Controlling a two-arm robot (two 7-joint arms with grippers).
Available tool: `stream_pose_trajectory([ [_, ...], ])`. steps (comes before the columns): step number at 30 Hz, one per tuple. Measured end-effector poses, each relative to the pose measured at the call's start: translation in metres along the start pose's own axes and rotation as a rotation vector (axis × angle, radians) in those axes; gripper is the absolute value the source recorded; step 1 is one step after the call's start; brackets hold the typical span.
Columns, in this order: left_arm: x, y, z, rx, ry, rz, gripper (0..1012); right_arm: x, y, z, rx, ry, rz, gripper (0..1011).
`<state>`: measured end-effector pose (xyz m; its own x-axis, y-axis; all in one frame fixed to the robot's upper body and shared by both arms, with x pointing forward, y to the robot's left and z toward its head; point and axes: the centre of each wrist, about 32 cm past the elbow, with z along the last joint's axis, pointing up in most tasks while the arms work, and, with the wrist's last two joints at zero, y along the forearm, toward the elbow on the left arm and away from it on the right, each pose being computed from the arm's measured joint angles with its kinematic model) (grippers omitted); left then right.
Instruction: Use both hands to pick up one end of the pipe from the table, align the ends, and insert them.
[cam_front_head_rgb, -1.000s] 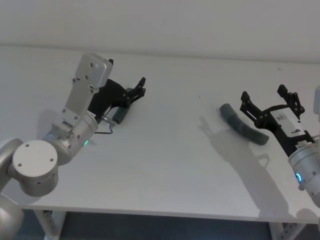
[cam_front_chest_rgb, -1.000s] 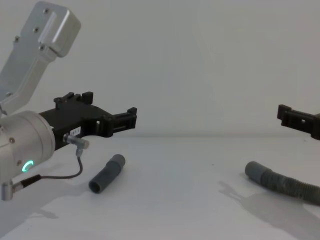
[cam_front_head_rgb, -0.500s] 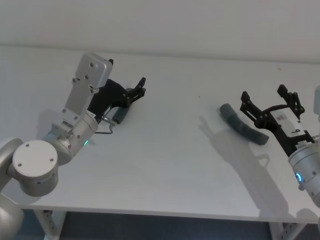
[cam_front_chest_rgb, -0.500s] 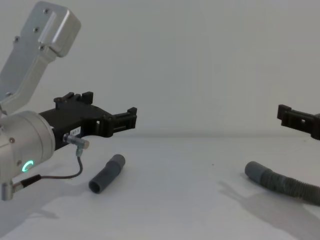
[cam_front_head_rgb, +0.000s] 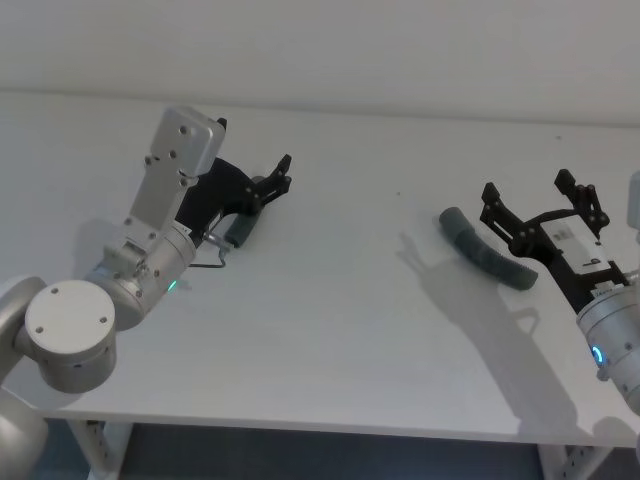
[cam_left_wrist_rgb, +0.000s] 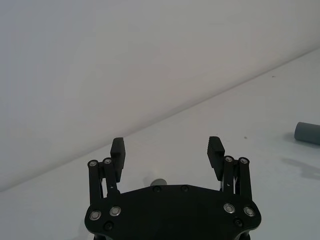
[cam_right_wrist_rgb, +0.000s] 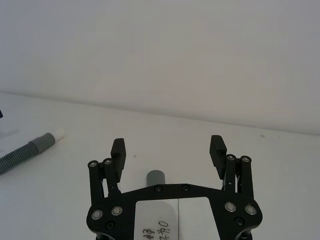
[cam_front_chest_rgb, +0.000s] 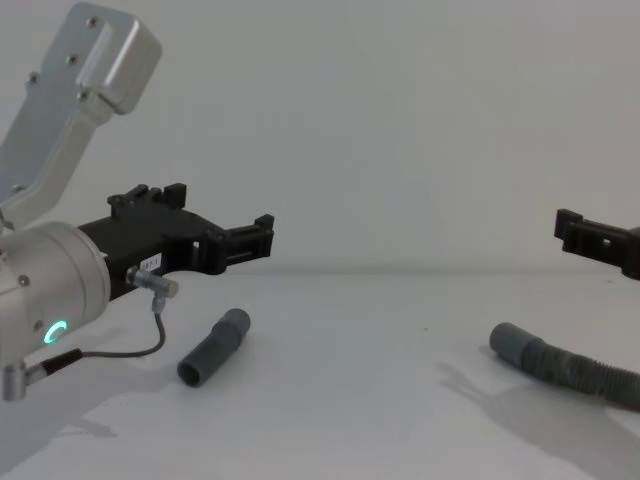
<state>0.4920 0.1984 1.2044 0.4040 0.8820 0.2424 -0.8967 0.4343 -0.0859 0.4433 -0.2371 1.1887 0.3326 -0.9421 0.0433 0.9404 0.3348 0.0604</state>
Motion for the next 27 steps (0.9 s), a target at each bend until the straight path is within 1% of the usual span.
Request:
stream_pose_trajectory([
  [27,0.0000,0.0000,0.0000,0.000,0.000,0.000,1002,0.0000,0.0000,0.0000,0.000,0.000,0.000,1001],
])
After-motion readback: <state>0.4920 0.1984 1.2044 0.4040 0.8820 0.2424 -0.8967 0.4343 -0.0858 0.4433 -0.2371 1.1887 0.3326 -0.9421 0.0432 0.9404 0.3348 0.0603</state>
